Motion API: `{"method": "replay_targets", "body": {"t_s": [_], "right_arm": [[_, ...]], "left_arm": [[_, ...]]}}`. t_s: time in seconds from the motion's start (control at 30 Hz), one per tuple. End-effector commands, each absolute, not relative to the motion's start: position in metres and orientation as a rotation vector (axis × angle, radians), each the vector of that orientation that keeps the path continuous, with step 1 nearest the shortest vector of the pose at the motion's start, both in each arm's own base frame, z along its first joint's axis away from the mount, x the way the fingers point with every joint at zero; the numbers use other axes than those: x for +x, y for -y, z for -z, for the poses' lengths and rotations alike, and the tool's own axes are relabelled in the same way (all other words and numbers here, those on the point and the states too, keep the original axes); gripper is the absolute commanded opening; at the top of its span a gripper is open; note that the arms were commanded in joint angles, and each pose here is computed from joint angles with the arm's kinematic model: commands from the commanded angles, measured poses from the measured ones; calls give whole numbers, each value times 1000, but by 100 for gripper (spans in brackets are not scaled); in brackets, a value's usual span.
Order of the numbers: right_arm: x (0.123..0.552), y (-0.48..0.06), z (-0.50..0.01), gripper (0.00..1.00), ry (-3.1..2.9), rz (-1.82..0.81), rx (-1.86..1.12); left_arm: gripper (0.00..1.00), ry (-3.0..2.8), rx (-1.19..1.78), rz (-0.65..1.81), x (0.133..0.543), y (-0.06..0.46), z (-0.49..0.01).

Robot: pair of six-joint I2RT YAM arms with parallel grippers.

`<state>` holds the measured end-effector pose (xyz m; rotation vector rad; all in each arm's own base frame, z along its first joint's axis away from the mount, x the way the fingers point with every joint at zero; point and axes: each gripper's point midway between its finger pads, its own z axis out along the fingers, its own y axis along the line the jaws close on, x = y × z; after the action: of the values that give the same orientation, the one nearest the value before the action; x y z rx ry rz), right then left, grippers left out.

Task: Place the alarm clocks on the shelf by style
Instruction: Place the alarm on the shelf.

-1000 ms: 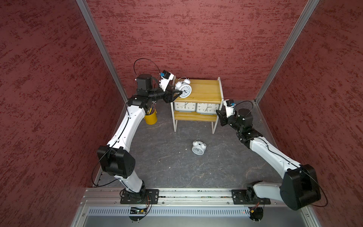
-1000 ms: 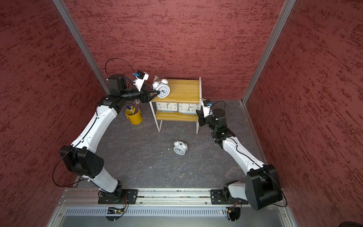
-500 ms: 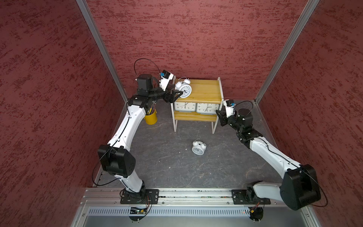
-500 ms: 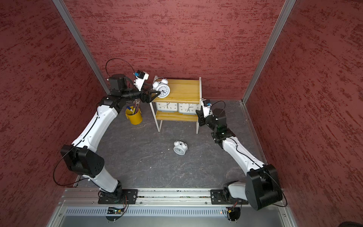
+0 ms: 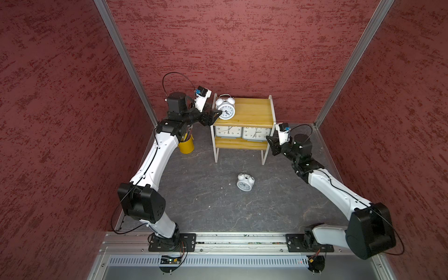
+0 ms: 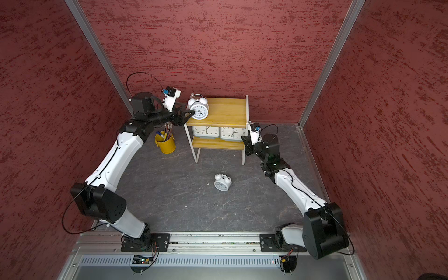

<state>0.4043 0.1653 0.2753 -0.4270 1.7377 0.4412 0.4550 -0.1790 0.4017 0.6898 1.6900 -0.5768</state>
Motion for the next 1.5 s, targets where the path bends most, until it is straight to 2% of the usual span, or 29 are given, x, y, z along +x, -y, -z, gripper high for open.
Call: {"method": "replay_targets", "body": {"t_s": [0.0,0.3,0.43,0.7,0.87,1.13,1.27,1.47], "right_arm": [[405,-168,-283,26,-1719,-461,-441],[403,-167,-283,26,-1722,-456,-439],[402,-166,-285,30,-1715,-452,-435],[396,-158,-290,56,-1710,-413,-415],[385,-154,-292,66,-1716,-407,-419],[358,-149,-290,71,-1753,-410,-441],[340,-149,-277,73,-1797,-448,-464],[319,-155,-247,74,-1872,-534,-490]], "left_arm": [[74,-1652,686,530,454,175,-412],[71,-1658,687,518,457,177,-409],[76,-1640,709,518,450,179,-413],[98,-1571,735,522,421,181,-434],[100,-1569,708,516,397,174,-437],[100,-1622,517,487,361,146,-403],[100,-1646,345,472,347,125,-375],[100,-1670,256,524,328,118,-337]]}}
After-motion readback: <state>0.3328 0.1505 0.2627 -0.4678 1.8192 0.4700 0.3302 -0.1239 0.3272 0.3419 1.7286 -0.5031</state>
